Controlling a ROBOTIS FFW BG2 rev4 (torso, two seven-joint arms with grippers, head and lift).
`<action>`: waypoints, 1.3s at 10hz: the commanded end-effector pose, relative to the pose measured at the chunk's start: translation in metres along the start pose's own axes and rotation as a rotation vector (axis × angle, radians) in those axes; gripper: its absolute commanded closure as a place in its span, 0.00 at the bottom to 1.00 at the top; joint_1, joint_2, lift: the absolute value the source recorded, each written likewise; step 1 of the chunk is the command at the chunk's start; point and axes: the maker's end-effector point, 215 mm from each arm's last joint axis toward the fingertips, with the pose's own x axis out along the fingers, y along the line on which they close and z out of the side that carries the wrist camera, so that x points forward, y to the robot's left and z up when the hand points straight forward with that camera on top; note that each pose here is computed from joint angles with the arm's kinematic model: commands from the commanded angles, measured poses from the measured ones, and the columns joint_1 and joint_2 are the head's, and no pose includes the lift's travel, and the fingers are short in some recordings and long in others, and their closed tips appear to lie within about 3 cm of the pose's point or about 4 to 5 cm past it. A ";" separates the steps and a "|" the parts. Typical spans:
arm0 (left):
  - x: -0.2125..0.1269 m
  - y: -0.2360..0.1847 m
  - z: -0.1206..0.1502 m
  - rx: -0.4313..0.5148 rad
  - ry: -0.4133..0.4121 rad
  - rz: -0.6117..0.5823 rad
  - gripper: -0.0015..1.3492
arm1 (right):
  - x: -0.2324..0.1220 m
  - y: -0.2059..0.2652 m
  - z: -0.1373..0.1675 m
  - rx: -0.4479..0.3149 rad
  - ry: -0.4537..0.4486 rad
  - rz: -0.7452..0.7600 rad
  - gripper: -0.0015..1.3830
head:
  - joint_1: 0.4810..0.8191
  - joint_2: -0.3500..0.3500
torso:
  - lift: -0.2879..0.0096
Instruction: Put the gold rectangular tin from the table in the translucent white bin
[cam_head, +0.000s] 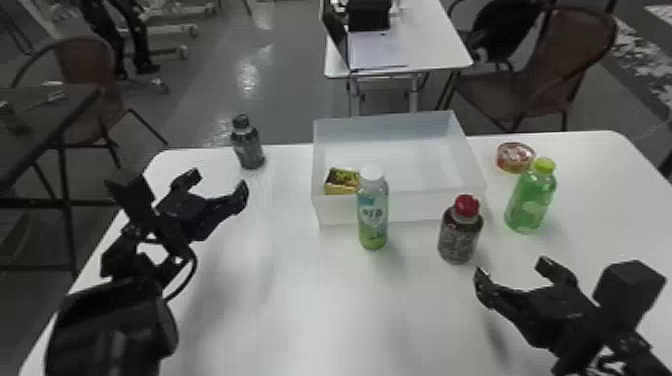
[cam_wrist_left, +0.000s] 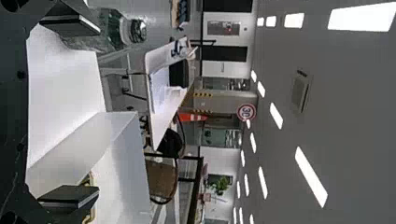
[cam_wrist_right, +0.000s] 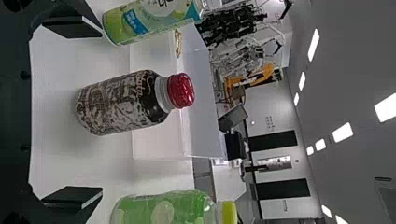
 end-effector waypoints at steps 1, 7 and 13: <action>-0.056 0.023 -0.017 0.035 0.041 0.097 0.08 | -0.002 -0.002 0.002 -0.004 -0.001 -0.004 0.07 | 0.63 0.73 | 0.53; -0.147 0.023 -0.059 0.077 0.095 0.283 0.08 | -0.023 -0.018 0.001 -0.031 0.011 -0.047 0.07 | 0.63 0.87 | 0.53; -0.147 -0.005 -0.079 -0.005 0.081 0.282 0.08 | -0.029 -0.019 -0.001 -0.033 0.018 -0.051 0.07 | 0.63 0.82 | 0.53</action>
